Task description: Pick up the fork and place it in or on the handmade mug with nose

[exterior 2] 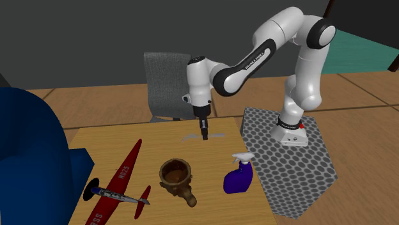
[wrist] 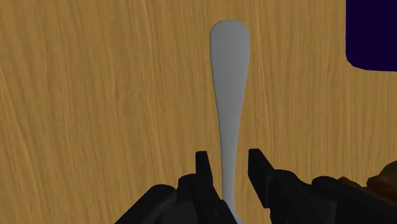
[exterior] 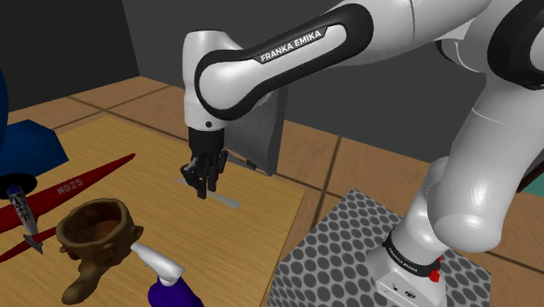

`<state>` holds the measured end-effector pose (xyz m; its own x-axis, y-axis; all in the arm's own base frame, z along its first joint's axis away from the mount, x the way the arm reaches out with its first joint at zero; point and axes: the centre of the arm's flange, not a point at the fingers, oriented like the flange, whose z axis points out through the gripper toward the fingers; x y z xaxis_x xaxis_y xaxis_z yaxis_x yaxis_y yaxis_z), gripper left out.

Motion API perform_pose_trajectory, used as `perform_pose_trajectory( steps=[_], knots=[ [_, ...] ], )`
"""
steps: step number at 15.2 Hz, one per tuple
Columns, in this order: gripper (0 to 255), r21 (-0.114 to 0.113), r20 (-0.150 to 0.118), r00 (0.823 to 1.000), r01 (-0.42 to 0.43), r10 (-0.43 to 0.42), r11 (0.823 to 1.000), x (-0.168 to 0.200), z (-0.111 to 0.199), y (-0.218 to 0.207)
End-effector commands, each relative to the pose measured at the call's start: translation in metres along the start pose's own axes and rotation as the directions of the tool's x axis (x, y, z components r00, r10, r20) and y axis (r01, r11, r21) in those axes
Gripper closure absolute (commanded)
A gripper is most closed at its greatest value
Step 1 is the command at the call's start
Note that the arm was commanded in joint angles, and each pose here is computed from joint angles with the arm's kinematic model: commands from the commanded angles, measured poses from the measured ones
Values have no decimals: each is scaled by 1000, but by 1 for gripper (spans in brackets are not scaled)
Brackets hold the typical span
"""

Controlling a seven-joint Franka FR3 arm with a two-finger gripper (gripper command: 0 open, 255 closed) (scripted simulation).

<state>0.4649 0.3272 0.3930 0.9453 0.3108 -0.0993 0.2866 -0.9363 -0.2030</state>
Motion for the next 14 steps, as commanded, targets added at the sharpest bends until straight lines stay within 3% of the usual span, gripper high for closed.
perform_pose_trajectory(
  steps=[1,14],
  knots=[
    [255,0,0,1000,0,0,1000,-1,-10,-2],
    [255,0,0,1000,0,0,1000,-8,-77,-16]
  ],
)
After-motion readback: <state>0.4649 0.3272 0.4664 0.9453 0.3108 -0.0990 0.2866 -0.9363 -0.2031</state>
